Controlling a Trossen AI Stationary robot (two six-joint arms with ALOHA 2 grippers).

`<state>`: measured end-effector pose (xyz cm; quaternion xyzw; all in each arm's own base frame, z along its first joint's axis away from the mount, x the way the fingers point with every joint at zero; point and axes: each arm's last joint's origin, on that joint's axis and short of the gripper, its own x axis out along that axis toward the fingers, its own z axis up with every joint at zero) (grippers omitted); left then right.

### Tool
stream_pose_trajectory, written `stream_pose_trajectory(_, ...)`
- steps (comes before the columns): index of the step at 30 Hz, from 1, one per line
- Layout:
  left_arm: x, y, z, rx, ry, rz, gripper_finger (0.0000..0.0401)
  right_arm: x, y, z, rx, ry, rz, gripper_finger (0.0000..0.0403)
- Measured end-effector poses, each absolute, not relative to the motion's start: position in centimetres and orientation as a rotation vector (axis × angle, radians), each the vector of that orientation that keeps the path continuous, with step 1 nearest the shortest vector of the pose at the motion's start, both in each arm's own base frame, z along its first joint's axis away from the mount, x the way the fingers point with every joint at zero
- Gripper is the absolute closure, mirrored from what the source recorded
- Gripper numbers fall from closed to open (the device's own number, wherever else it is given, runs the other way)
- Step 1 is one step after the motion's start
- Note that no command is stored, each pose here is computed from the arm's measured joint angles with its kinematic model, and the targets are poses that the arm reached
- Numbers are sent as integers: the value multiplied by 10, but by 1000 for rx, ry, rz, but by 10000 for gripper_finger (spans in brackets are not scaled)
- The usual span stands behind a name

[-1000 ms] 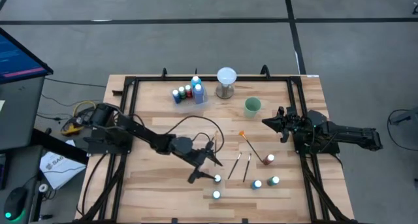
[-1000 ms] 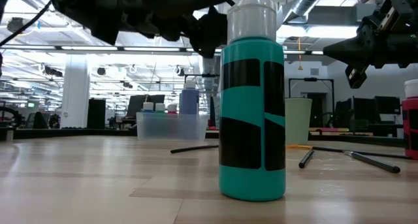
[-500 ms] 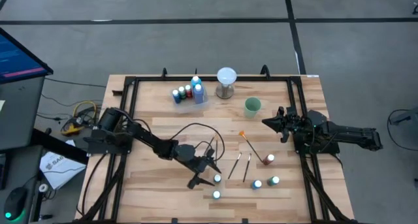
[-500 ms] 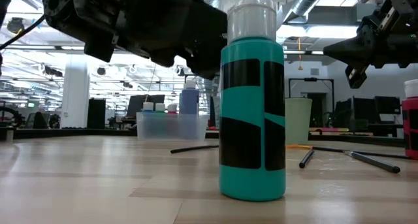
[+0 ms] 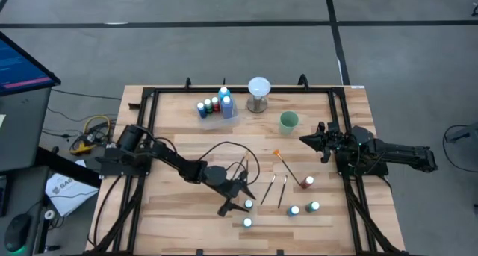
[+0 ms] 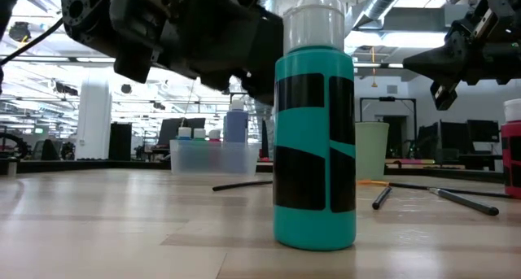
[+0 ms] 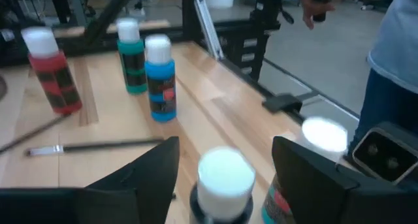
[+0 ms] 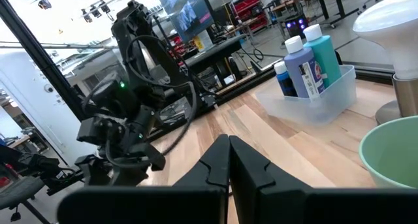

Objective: Pick & Place Paint Supplies
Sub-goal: Put the small black paint bottle into the transparent bin

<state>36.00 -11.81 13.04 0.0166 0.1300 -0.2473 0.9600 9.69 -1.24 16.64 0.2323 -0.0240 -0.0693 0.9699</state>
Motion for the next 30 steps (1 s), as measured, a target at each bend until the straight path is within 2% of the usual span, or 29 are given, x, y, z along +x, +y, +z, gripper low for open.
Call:
stream_pose_trajectory(10,360,-118,129,35,272,-501,213,97,-12,166,470,-48,-140,403)
stream_pose_trajectory(20,360,-118,129,34,276,-495,283,97,-12,166,470,-48,-140,403)
stream_pose_trajectory(26,360,-115,132,-27,290,-392,276,97,-12,166,470,-48,-140,403)
stream_pose_trajectory(30,357,-112,148,-3,249,-317,280,97,-12,166,470,-48,-140,403)
